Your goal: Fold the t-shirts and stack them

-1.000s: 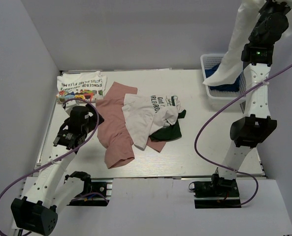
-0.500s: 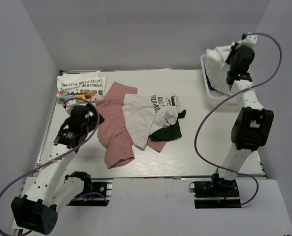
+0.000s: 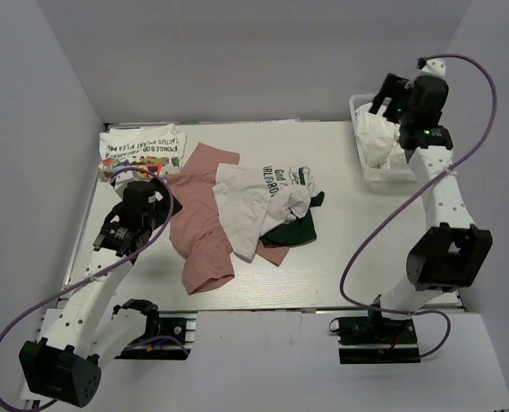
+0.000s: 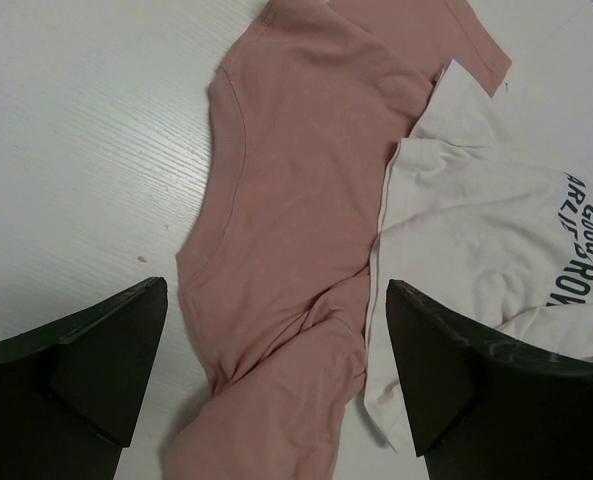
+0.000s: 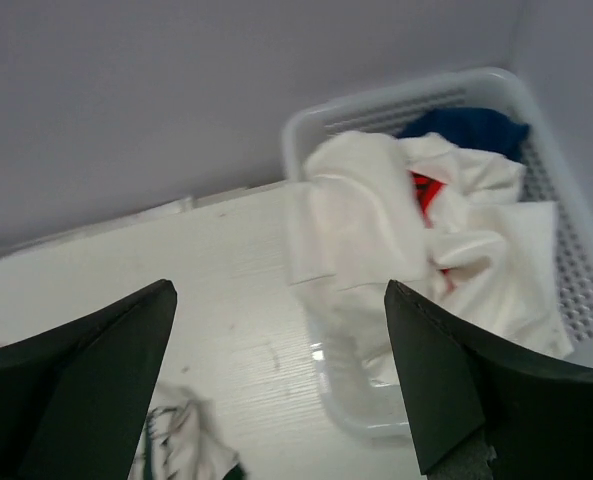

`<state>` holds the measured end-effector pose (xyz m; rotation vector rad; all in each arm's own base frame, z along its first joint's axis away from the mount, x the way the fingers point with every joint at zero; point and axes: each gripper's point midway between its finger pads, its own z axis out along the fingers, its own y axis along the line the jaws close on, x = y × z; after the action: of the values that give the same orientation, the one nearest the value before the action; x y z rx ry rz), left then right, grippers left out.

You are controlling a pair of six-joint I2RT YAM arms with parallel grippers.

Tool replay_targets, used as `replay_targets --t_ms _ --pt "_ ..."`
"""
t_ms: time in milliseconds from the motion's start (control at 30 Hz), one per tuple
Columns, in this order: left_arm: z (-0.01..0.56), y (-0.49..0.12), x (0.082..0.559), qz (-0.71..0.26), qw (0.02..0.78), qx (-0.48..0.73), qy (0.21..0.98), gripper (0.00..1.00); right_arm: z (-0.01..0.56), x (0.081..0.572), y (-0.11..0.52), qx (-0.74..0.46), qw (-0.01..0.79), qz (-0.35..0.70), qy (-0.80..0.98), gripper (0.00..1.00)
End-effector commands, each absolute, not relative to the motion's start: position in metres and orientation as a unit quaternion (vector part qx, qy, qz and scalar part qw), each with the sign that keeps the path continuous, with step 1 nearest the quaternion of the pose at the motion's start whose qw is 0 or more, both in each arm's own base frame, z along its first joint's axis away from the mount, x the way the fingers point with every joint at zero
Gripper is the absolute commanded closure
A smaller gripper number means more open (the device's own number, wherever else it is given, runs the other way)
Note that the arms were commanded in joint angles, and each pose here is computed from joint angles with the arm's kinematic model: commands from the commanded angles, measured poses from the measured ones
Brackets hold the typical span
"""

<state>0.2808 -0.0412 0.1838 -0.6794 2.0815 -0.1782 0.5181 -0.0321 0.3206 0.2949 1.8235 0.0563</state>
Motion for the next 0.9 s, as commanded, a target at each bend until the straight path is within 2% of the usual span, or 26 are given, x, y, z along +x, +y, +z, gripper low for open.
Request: replay_targets --t_ms 0,67,100,200,233,300,467,567,600,633,667,700,767,800,867 --pt "0.197 -0.045 0.282 -0.084 0.465 -0.271 0.839 0.00 0.335 0.485 0.070 -0.003 0.594 0.123 0.795 0.10" --pt "0.197 -0.046 0.282 -0.088 0.463 -0.269 0.840 0.00 0.315 0.475 0.097 -0.047 0.578 0.133 0.804 0.10" --pt "0.197 -0.048 0.282 -0.092 0.461 -0.267 0.841 0.00 0.302 0.463 0.141 -0.089 0.558 0.157 0.810 0.10" --pt "0.193 -0.049 0.281 -0.093 0.456 -0.265 0.844 0.00 0.260 0.440 0.195 -0.142 0.506 0.169 0.834 0.10" --pt "0.195 -0.050 0.282 -0.096 0.459 -0.265 0.842 0.00 0.227 0.420 0.219 -0.159 0.471 0.169 0.851 0.10" --pt "0.195 -0.050 0.282 -0.096 0.460 -0.265 0.842 0.00 0.186 0.404 0.227 -0.131 0.423 0.169 0.880 0.10" --pt "0.184 -0.049 0.283 -0.084 0.445 -0.271 0.850 0.00 0.113 0.354 0.270 -0.189 0.340 0.171 0.905 0.10" --pt "0.177 -0.049 0.285 -0.078 0.435 -0.270 0.855 0.00 0.081 0.353 0.273 -0.199 0.313 0.127 0.920 0.10" --pt "0.176 -0.047 0.285 -0.068 0.430 -0.272 0.858 0.00 0.075 0.358 0.276 -0.200 0.313 0.115 0.921 0.13" --pt "0.178 -0.045 0.285 -0.068 0.429 -0.280 0.856 0.00 0.070 0.366 0.272 -0.191 0.319 0.090 0.924 0.20" --pt "0.174 -0.043 0.286 -0.060 0.426 -0.282 0.858 0.00 0.070 0.371 0.267 -0.184 0.328 0.070 0.924 0.33" --pt "0.176 -0.043 0.286 -0.060 0.425 -0.282 0.858 0.00 0.078 0.383 0.265 -0.161 0.358 0.058 0.918 0.56" --pt "0.177 -0.041 0.286 -0.056 0.427 -0.284 0.857 0.00 0.108 0.404 0.266 -0.128 0.404 0.055 0.904 0.76" --pt "0.177 -0.041 0.286 -0.056 0.427 -0.284 0.857 0.00 0.116 0.408 0.262 -0.118 0.416 0.043 0.901 1.00" --pt "0.175 -0.039 0.284 -0.049 0.425 -0.285 0.858 0.00 0.150 0.412 0.258 -0.090 0.456 0.054 0.884 1.00"
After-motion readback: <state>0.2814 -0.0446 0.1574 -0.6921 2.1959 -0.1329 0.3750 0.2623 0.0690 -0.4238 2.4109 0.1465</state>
